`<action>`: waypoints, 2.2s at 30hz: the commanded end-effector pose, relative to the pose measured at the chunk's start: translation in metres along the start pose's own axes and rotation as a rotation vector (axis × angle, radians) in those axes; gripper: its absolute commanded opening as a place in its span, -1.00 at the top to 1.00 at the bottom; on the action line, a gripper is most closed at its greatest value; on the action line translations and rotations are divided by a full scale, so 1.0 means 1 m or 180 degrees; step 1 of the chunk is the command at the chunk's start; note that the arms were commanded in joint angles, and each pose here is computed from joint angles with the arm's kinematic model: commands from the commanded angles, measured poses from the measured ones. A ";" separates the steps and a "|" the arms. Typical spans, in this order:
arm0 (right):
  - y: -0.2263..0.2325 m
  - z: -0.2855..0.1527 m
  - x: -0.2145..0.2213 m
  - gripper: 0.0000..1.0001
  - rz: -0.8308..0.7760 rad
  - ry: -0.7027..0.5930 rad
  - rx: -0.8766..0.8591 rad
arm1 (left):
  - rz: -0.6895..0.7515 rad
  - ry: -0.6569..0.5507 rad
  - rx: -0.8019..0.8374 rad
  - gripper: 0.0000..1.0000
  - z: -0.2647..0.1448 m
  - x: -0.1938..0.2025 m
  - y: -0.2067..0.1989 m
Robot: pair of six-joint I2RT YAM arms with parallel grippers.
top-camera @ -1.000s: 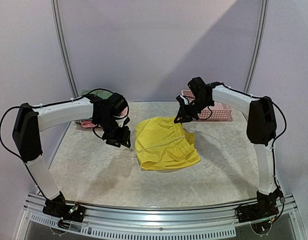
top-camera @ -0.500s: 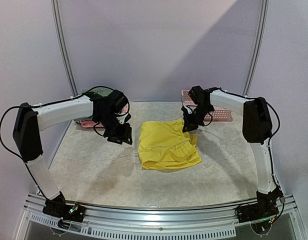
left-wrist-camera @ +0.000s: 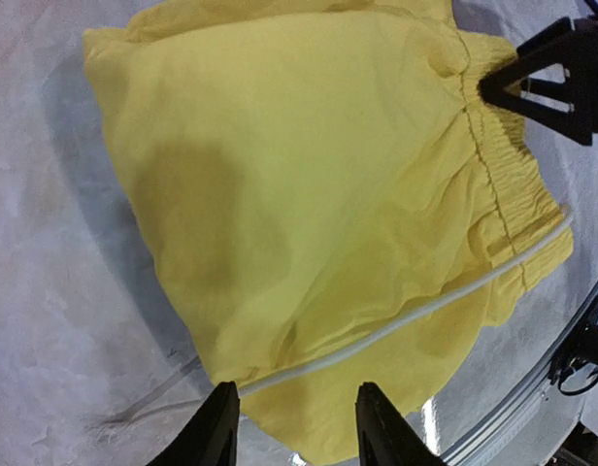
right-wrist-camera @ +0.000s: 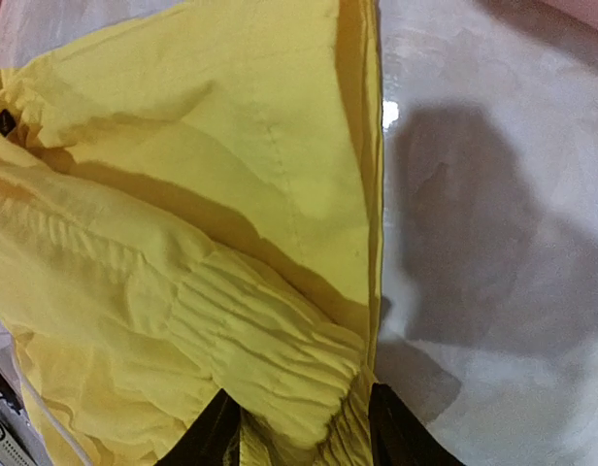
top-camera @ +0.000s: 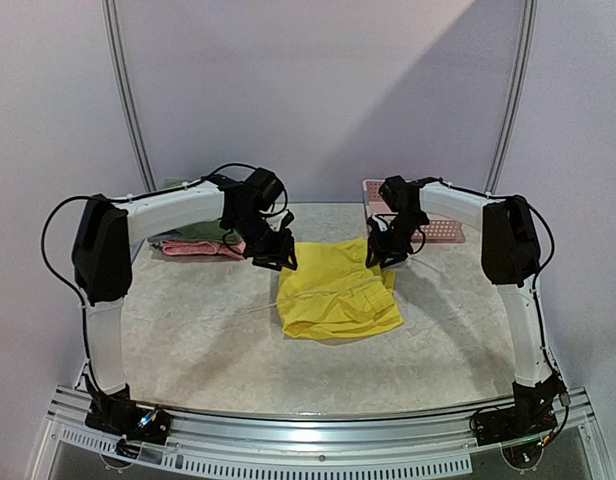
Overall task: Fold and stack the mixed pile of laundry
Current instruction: Adjust the square-folded shorts at the center of the board.
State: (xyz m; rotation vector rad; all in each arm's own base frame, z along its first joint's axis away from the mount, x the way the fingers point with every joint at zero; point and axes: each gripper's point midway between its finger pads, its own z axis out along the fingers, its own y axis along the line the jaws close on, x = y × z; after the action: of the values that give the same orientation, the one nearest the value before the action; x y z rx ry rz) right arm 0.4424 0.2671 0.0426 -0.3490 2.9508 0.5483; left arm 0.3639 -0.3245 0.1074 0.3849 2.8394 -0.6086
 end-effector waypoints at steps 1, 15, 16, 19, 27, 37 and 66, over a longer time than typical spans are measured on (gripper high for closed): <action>0.014 -0.064 -0.004 0.05 0.0037 -0.0318 0.0017 | 0.0070 0.0050 0.0147 0.25 0.019 -0.015 -0.006; 0.112 -0.062 0.059 0.22 -0.0016 -0.0227 -0.0854 | 0.0098 0.0123 0.0124 0.39 0.046 -0.035 0.015; 0.110 -0.055 0.062 0.24 0.0010 -0.0170 -0.0849 | 0.0091 0.0119 0.0135 0.39 0.046 -0.036 0.017; 0.095 -0.031 0.076 0.29 0.0087 0.0026 -0.0718 | 0.0094 0.0121 0.0185 0.39 0.046 -0.040 0.020; 0.035 0.015 0.117 0.32 0.0239 0.0378 -0.0384 | 0.0045 0.0234 0.0267 0.39 0.070 -0.039 0.023; -0.001 0.052 0.160 0.34 0.0383 0.0672 -0.0316 | -0.0209 0.0328 0.0096 0.41 0.097 -0.044 0.057; 0.120 -0.024 0.000 0.28 0.0037 -0.0193 -0.1383 | 0.0560 0.0387 0.0256 0.17 0.026 0.040 -0.034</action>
State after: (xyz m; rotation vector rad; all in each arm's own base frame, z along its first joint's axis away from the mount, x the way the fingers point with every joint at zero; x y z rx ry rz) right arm 0.4014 0.3522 0.1365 -0.4270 2.6886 1.1189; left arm 0.3267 -0.3520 0.0914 0.7053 2.8638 -0.6515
